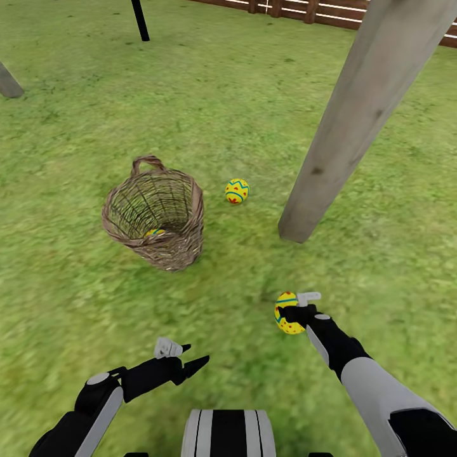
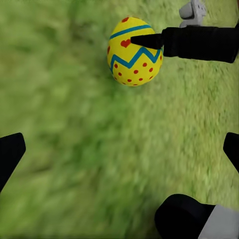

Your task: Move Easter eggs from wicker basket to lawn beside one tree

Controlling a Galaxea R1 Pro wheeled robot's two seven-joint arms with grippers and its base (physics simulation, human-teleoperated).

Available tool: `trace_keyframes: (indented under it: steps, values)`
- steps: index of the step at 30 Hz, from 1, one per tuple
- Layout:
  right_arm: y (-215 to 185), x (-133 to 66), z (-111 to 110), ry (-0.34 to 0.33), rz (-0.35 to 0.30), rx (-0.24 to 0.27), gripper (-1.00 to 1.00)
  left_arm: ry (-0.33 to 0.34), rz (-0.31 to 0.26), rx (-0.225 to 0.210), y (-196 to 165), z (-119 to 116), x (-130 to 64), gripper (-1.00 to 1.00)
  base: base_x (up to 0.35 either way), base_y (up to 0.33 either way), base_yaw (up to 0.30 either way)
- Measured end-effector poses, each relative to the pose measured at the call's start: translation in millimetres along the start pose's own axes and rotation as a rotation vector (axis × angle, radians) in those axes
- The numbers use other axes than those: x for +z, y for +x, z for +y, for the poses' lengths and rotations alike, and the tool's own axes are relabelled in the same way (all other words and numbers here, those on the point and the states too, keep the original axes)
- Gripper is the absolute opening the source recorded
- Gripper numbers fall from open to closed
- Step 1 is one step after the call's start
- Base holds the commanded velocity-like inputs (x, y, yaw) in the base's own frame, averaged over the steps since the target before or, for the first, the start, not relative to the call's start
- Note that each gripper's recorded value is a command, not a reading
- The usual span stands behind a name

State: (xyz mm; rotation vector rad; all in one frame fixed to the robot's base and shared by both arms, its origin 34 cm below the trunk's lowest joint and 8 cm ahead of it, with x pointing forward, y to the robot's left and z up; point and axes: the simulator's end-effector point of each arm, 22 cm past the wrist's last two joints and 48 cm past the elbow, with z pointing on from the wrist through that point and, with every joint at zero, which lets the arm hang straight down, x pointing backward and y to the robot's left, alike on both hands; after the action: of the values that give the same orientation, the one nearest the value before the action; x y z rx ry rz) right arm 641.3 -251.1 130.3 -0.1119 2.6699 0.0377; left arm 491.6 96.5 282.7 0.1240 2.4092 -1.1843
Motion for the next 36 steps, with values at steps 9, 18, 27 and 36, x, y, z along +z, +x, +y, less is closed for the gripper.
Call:
trace_keyframes:
  steps: [9, 18, 27, 36]
  values:
    - [-2.3, 0.7, 1.0, -0.004, -0.013, -0.003, -1.00, 0.000, 0.002, -0.003, 1.0, 0.3, 0.5, 1.00, 0.000, 0.000, 0.000]
    - [4.4, 4.7, 1.1, -0.004, -0.001, -0.002, -1.00, -0.002, 0.010, -0.013, 6.1, 3.5, 2.1, 1.00, 0.000, 0.000, 0.000]
    - [6.8, 8.5, 2.2, -0.007, 0.001, -0.003, -1.00, -0.003, 0.018, -0.024, 11.4, 6.3, 4.1, 1.00, 0.000, 0.000, 0.000]
    - [5.0, 10.6, 2.7, -0.008, -0.003, -0.005, -1.00, -0.004, 0.024, -0.031, 15.1, 8.5, 5.1, 1.00, 0.000, 0.000, 0.000]
